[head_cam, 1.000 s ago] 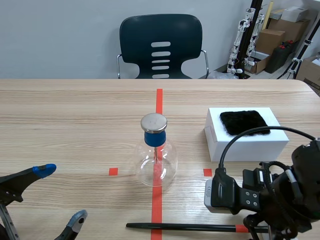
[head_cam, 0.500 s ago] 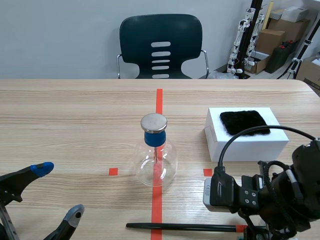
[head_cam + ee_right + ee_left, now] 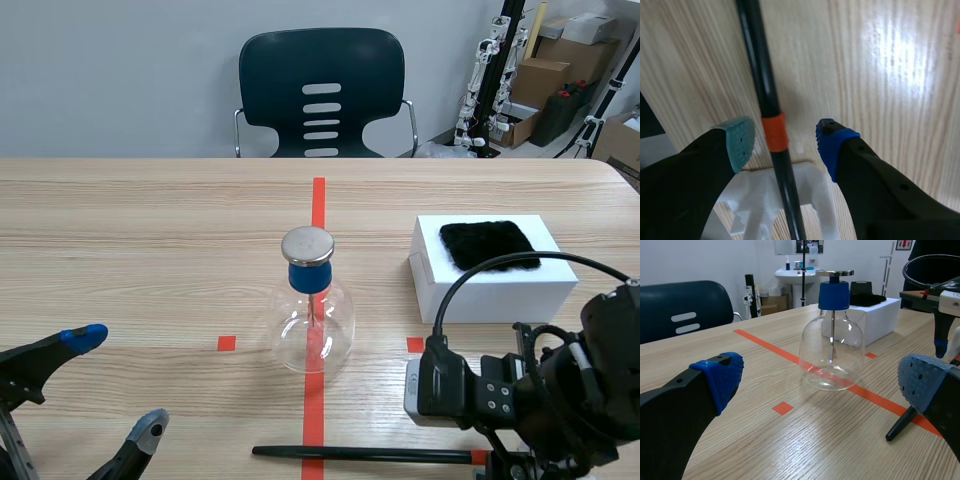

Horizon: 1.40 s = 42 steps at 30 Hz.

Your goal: Do the electroscope experiment. pick up the black charging rod

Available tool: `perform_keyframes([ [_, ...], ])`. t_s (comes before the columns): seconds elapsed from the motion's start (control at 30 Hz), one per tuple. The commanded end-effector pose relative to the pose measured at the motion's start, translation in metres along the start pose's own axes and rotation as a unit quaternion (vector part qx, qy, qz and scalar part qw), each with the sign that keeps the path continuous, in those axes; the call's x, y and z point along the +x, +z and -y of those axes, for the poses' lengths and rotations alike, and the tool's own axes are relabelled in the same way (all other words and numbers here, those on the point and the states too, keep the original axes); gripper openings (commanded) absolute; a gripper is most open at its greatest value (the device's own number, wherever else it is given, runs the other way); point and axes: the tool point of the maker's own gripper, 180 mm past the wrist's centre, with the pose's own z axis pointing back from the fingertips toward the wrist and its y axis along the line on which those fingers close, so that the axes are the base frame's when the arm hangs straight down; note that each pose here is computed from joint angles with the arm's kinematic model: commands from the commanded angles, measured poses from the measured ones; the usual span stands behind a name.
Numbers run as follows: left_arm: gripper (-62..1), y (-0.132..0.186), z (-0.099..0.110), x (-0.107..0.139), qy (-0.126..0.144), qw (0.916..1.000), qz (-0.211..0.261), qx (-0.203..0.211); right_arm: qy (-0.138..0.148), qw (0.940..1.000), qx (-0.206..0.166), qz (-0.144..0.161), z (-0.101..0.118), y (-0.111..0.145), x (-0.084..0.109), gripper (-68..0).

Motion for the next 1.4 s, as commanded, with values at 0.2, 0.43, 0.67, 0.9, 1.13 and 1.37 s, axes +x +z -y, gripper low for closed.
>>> perform_keyframes([
  [0.2, 1.4, -0.001, 0.000, 0.005, 0.000, 0.9999, 0.015, 0.003, 0.015, 0.9999, 0.003, 0.005, -0.002, -0.001, 0.006, -44.7],
  [0.43, 1.4, -0.001, 0.000, 0.005, 0.000, 0.9999, 0.015, 0.003, 0.015, 0.9999, 0.003, -0.003, -0.002, -0.001, 0.003, -58.3],
  [0.67, 1.4, -0.001, 0.000, 0.005, 0.000, 0.9999, 0.015, 0.003, 0.015, 0.9998, 0.003, -0.012, -0.002, -0.001, -0.001, -66.2],
  [0.9, 1.4, -0.001, 0.000, 0.005, 0.000, 0.9999, 0.015, 0.003, 0.014, 0.9999, 0.005, -0.006, -0.003, -0.001, 0.002, -66.2],
  [1.13, 1.4, -0.001, 0.000, 0.005, 0.000, 0.9999, 0.015, 0.003, 0.014, 0.9999, 0.005, -0.008, -0.002, -0.001, 0.001, -66.2],
  [1.37, 1.4, -0.001, 0.000, 0.005, 0.000, 0.9999, 0.015, 0.003, 0.036, 0.9992, -0.010, 0.014, 0.004, 0.014, 0.004, -66.2],
])
